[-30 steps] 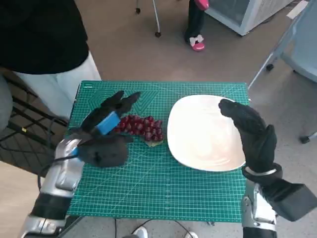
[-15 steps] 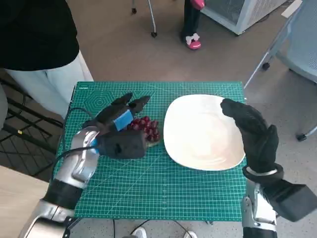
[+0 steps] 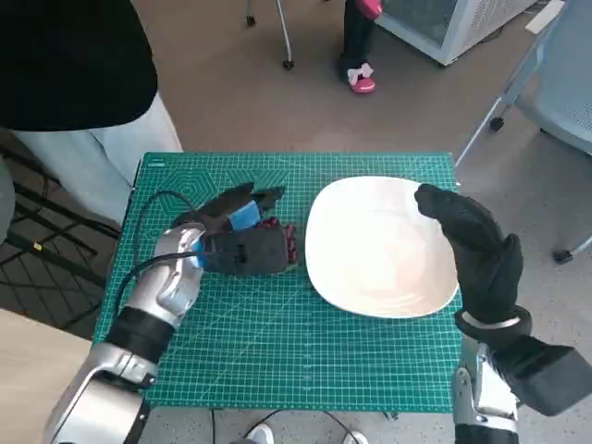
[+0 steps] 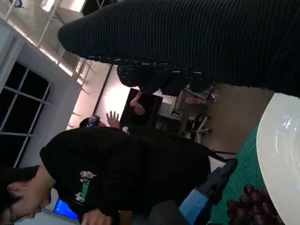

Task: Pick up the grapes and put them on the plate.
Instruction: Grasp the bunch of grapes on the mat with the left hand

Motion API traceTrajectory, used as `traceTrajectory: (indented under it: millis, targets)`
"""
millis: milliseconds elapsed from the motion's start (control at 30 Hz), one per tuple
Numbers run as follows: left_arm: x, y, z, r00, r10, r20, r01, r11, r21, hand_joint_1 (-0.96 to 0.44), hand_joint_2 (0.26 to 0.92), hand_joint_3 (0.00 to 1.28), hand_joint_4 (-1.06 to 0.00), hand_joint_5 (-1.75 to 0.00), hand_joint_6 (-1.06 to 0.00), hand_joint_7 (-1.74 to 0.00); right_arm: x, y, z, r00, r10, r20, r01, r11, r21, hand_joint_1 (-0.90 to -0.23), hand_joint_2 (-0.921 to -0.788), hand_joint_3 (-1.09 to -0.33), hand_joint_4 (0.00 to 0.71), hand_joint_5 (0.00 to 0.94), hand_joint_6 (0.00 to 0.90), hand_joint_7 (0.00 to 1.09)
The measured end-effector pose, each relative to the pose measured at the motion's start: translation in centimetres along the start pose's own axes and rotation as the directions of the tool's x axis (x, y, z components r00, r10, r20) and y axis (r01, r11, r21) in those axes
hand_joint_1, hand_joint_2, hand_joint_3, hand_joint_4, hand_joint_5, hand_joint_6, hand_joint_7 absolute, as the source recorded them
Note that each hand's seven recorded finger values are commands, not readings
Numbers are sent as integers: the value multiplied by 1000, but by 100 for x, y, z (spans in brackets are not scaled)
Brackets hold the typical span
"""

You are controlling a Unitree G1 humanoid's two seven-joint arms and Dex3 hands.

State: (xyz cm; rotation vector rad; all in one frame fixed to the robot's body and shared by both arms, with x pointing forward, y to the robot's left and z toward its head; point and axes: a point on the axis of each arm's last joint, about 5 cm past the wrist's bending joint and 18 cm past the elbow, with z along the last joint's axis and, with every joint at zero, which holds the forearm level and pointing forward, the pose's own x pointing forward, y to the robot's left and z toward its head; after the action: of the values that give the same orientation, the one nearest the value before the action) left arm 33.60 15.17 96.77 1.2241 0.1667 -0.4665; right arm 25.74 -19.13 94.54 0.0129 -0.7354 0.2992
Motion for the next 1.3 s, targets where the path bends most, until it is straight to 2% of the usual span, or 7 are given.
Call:
traceTrajectory:
  millis: [533,867,1300]
  targets:
    - [77,-53,-39,993,-69,-93,70,998,4,-330,715,2,1,1,-133,-1,-8,-2,3,1000,-12,2,12,1000,-4,-631,-921,-798,379,1,137,163]
    - [153,-148,-62,985,-90,-147,92,996,10,-325,716,2,1,1,-130,-1,-8,-3,4,1000,-16,2,16,1000,-5,-631,-921,-798,379,0,137,164]
    - [201,-158,-40,983,-98,-153,107,993,49,-303,722,3,1,1,-168,-15,-7,-11,8,1000,-15,2,15,1000,-9,-630,-921,-799,379,0,136,164]
